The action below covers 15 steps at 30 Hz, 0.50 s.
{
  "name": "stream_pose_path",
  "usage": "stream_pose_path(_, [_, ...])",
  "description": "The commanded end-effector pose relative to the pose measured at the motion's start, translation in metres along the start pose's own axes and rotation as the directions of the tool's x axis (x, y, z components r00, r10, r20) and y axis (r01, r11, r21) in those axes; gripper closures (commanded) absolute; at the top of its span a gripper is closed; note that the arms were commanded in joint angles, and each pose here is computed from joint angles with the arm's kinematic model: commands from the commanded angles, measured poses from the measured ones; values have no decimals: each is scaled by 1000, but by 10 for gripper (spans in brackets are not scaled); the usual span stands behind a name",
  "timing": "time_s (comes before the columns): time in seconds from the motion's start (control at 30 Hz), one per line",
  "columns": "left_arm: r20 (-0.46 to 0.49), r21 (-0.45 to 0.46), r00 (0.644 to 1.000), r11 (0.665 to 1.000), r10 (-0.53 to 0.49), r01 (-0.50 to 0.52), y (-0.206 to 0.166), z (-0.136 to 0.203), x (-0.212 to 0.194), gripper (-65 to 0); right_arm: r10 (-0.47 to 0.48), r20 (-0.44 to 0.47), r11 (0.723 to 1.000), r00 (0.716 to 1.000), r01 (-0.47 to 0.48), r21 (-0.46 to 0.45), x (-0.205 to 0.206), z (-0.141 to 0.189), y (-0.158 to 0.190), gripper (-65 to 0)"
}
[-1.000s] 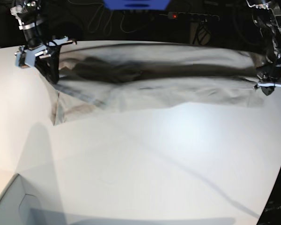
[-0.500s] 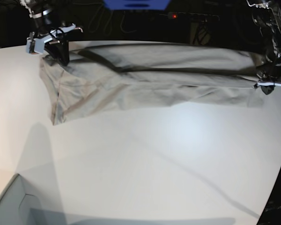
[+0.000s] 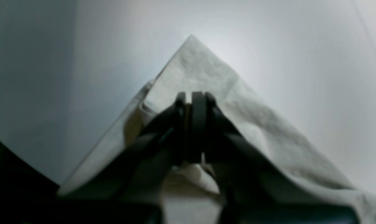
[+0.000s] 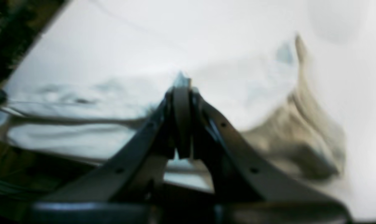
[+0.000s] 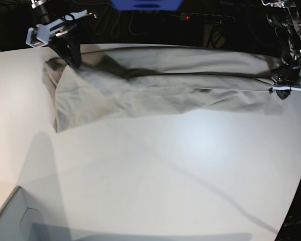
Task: Layout the t-shirt on the table in an organized manner, then fold the t-shirt properly
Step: 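Fold the lifted edge over the shirt toward the collar with both grippers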
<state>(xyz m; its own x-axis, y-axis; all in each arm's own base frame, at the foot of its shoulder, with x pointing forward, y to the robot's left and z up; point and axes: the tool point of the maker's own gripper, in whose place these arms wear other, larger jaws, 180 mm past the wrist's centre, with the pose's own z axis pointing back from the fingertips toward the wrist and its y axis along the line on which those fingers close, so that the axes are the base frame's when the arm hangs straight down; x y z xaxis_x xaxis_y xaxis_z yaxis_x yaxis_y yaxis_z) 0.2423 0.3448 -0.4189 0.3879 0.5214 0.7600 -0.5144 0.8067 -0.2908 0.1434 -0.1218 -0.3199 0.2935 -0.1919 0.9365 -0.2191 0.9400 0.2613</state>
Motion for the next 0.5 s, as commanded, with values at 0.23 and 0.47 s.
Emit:
stream_pose_path(0.23, [51, -9, 999, 1000, -14, 14, -1, 0, 19, 0, -37, -4, 997, 999, 37, 63, -9, -1, 12, 0])
stream_pose_path(0.47, [52, -6, 999, 1000, -14, 14, 0, 0, 19, 0, -51, -64, 999, 997, 51, -3, -40, -4, -25, 0])
